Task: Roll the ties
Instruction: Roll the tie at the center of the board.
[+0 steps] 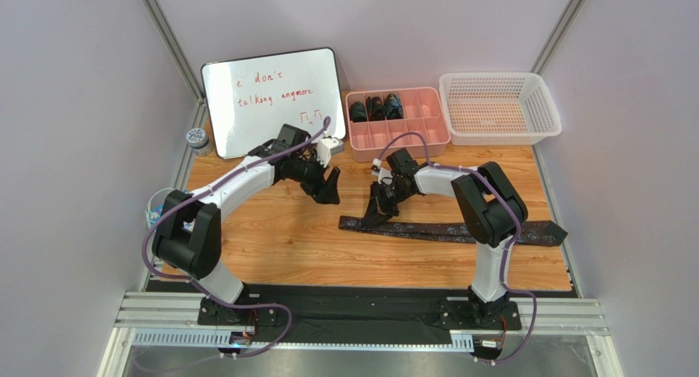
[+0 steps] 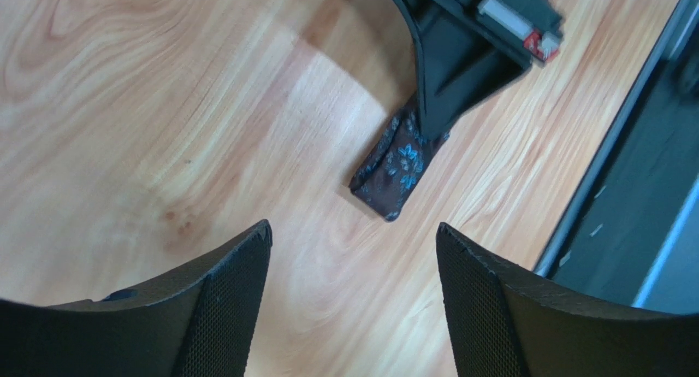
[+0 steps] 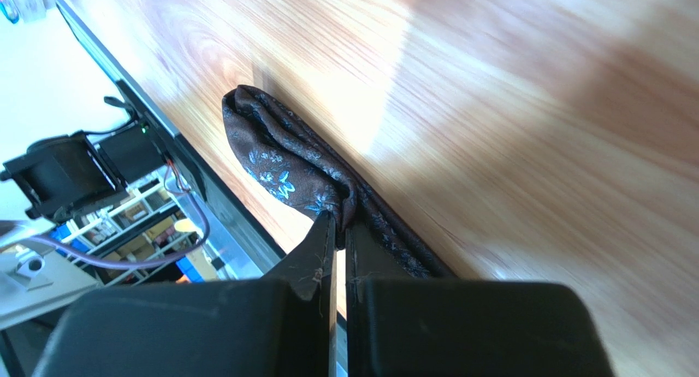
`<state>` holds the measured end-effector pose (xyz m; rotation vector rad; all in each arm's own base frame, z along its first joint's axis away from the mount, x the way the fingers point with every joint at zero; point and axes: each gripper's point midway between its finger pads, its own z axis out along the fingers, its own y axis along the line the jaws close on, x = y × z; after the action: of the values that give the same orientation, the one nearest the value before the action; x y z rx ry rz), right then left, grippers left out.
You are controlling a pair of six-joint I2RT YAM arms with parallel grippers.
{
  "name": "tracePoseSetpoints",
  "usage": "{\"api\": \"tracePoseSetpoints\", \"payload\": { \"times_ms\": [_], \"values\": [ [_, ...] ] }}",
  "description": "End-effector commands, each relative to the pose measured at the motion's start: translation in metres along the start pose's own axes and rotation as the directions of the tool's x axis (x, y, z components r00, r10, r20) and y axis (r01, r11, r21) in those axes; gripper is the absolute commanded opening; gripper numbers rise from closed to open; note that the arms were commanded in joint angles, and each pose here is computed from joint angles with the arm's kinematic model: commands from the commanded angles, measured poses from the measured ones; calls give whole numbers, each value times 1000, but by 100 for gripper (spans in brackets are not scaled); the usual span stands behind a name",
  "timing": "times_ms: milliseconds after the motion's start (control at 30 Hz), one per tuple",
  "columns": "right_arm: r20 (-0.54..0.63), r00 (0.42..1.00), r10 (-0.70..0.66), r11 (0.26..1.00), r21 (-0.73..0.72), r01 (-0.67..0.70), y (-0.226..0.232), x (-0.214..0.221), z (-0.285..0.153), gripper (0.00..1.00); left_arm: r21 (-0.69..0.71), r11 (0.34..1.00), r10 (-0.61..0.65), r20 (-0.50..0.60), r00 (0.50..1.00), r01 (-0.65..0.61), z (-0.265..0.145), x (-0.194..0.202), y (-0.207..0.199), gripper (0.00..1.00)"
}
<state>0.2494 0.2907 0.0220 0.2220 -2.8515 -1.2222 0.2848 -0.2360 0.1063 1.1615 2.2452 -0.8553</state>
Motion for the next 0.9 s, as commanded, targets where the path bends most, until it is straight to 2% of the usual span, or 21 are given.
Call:
{"api": "tracePoseSetpoints", "payload": {
  "times_ms": [0, 67, 100, 133, 300, 400, 467, 633, 700, 867],
  "values": [
    [-29, 999, -24, 998, 58, 26, -20, 7, -12, 0, 60, 885, -465, 164, 870, 462, -10, -31, -23, 78],
    [-30, 999, -30, 998, 53, 31, -20, 6, -12, 0, 54, 826, -561, 170, 810, 561, -4, -17, -23, 76],
    [-30, 999, -23, 998, 53, 25, -20, 6, -11, 0, 47, 776, -626, 174, 760, 629, -3, -13, -24, 76],
    [-27, 1000, -11, 999, 49, 12, -18, 4, -11, 0, 34, 752, -654, 160, 739, 658, 2, 2, -25, 74],
    [-22, 999, -35, 998, 46, 36, -17, 0, -9, 0, 24, 689, -718, 155, 678, 724, 26, 44, -20, 58],
    [-23, 999, -38, 998, 45, 39, -17, -2, -10, 0, 84, 648, -759, 151, 633, 757, 41, 45, -20, 53],
    [-22, 998, -58, 998, 28, 59, -10, 1, -10, 0, 110, 588, -807, 134, 574, 801, 44, 45, -24, 53],
    [-61, 994, -89, 994, 55, 92, -12, 5, -5, 0, 145, 612, -789, 177, 588, 777, 51, 37, -22, 52],
    [-76, 993, -85, 994, 62, 90, -16, 9, -3, 0, 166, 588, -808, 165, 566, 791, 61, 36, -18, 50],
    [-86, 995, -51, 995, 81, 58, -26, 10, -2, 0, 169, 576, -818, 130, 561, 800, 73, 38, -17, 45]
  ]
}}
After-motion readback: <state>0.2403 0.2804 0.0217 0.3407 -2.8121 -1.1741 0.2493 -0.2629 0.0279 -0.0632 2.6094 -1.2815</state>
